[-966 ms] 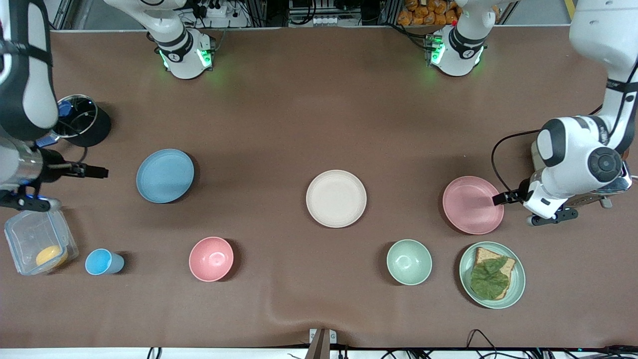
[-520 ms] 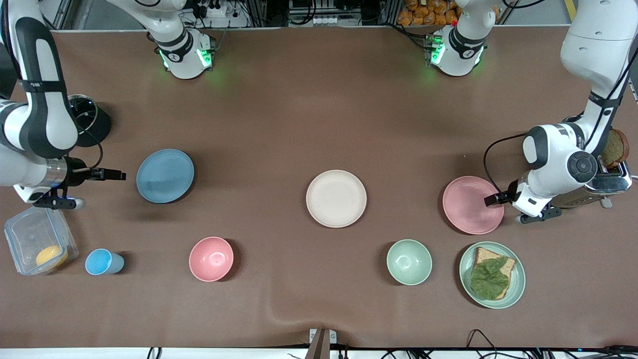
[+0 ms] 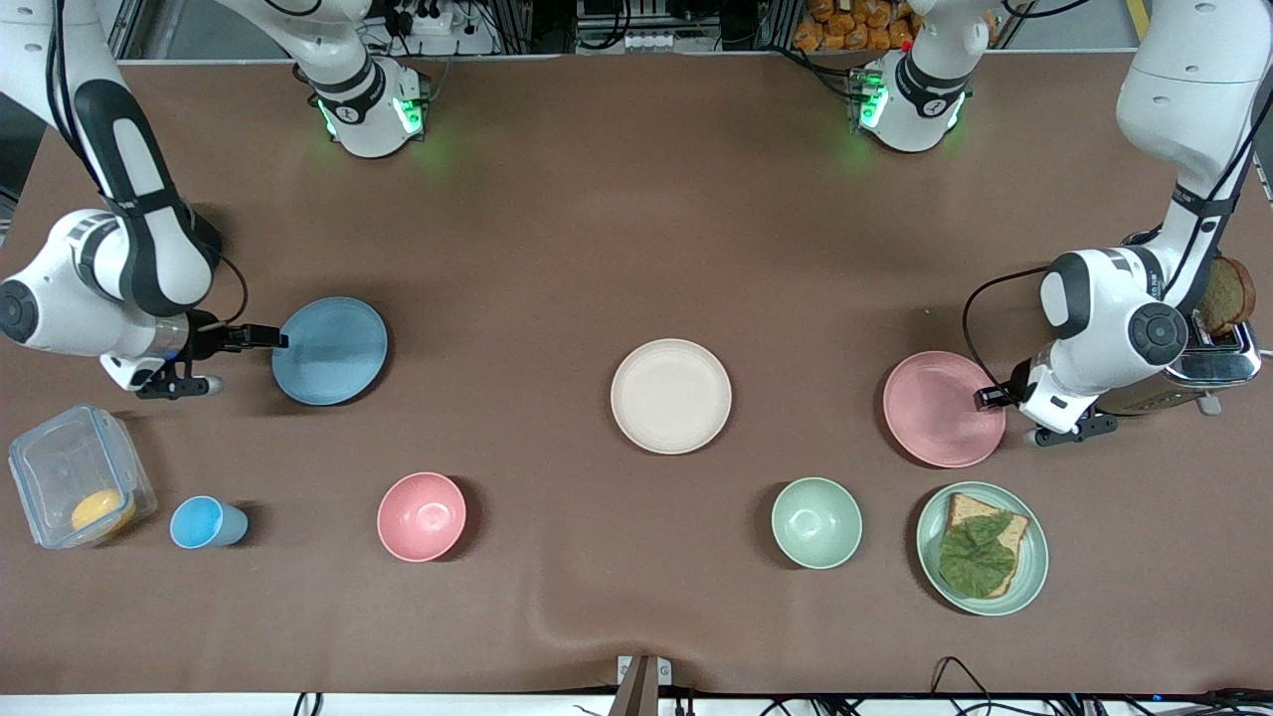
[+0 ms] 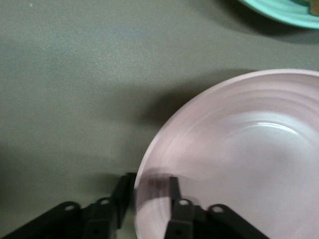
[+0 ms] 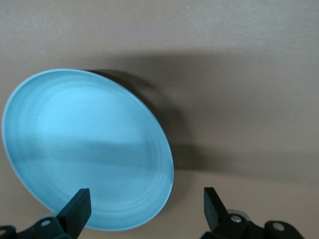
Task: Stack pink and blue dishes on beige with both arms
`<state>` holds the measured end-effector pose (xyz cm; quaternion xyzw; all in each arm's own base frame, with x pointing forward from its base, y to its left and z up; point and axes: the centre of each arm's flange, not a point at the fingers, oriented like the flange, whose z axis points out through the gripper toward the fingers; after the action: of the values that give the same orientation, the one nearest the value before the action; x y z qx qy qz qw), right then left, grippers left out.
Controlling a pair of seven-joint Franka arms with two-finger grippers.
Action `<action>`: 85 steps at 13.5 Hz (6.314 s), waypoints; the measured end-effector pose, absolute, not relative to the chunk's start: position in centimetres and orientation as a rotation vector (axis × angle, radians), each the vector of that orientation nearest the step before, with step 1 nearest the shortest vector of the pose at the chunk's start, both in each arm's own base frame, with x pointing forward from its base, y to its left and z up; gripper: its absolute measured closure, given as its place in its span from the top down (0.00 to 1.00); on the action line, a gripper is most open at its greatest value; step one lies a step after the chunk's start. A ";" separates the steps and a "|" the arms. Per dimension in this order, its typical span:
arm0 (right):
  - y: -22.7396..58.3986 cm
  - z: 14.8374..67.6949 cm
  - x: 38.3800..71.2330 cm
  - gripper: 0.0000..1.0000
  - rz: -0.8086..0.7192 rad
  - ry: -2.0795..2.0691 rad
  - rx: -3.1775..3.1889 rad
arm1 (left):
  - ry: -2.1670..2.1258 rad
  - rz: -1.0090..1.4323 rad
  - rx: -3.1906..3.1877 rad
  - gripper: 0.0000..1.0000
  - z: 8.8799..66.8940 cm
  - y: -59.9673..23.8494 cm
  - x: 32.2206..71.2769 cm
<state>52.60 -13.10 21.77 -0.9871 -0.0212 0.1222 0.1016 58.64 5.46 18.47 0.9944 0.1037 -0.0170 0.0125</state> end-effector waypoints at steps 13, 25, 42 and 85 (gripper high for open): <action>-12.7 17.2 52.2 0.35 0.393 -0.164 -2.895 | 0.210 0.059 3.071 0.05 32.7 -1.5 62.5; -10.1 24.6 57.8 0.04 0.493 -0.256 -2.803 | 0.405 -0.248 2.946 0.05 33.6 -29.6 55.9; -3.8 30.6 61.8 0.04 0.507 -0.241 -2.833 | 0.260 -0.111 2.954 0.05 24.3 -35.6 54.7; 37.2 21.9 59.9 0.04 0.479 0.004 -2.662 | 0.430 0.197 3.203 1.00 61.4 -10.9 56.8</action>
<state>59.95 37.21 21.90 -0.9608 0.0015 0.1728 0.2168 56.80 -10.89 61.44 0.9881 0.1325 0.0608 -0.0482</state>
